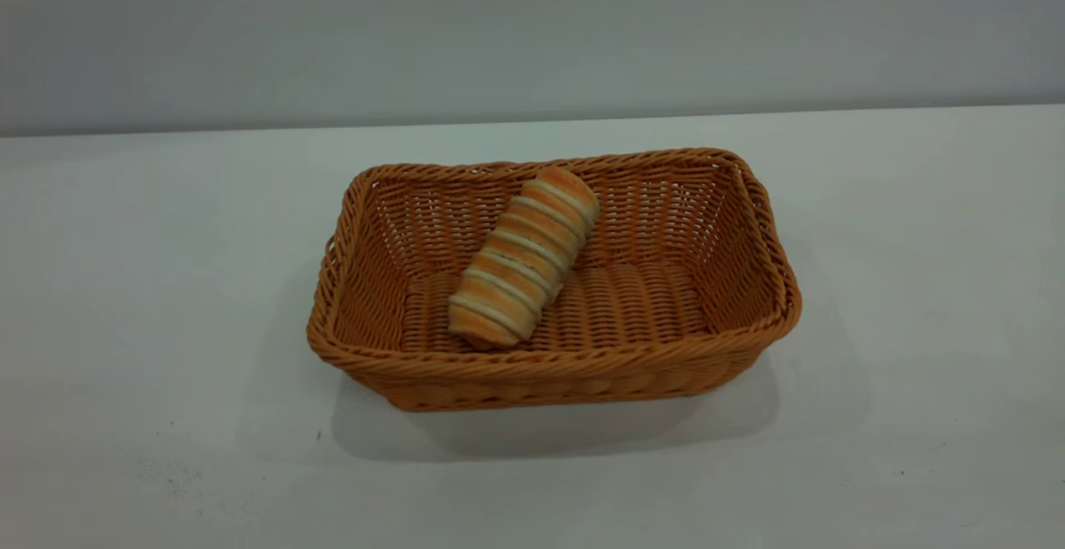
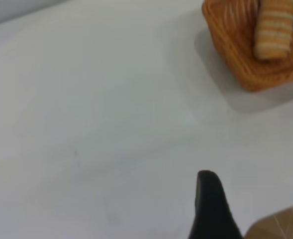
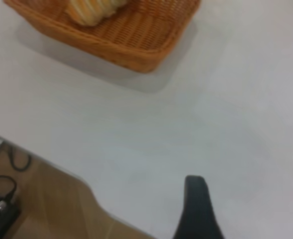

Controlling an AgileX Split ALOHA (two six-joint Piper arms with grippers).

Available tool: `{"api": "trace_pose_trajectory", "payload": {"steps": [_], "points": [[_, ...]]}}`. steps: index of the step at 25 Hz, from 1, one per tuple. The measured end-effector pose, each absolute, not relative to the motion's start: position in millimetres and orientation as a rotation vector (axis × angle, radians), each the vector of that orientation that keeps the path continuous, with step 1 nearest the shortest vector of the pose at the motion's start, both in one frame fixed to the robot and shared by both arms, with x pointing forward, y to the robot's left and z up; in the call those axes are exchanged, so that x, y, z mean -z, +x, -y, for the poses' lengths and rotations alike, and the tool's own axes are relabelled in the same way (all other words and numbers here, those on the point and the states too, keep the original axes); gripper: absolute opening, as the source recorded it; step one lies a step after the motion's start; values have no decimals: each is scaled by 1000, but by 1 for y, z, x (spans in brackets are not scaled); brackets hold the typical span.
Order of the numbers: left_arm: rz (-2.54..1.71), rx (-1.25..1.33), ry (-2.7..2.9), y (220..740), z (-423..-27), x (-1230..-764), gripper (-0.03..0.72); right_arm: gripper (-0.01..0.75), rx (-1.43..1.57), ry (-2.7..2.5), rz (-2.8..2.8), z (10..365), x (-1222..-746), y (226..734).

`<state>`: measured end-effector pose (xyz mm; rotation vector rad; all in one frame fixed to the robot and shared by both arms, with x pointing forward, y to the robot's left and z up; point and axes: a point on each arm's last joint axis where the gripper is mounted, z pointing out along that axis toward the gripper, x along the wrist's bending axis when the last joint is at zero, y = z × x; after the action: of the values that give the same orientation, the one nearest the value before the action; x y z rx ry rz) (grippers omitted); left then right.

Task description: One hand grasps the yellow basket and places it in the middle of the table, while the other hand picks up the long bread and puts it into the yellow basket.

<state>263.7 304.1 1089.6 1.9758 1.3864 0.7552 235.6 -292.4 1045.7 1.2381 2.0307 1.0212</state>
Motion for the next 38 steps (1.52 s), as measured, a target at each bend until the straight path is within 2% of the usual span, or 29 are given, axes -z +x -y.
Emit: {"api": "trace_pose_trajectory", "payload": {"steps": [10,20,38], "points": [[-1402,-740,1957,231,-316,-1049,515,586,-1048,1231,-1983,296,-1041,229],[-1414,-704,1946,231,-314,-1034,515,586,-1059,1261,-1970,296,-1041,229],[-1413,-707,1941,232,-314,-1033,515,586,-1060,1264,-1969,296,-1041,229]]}}
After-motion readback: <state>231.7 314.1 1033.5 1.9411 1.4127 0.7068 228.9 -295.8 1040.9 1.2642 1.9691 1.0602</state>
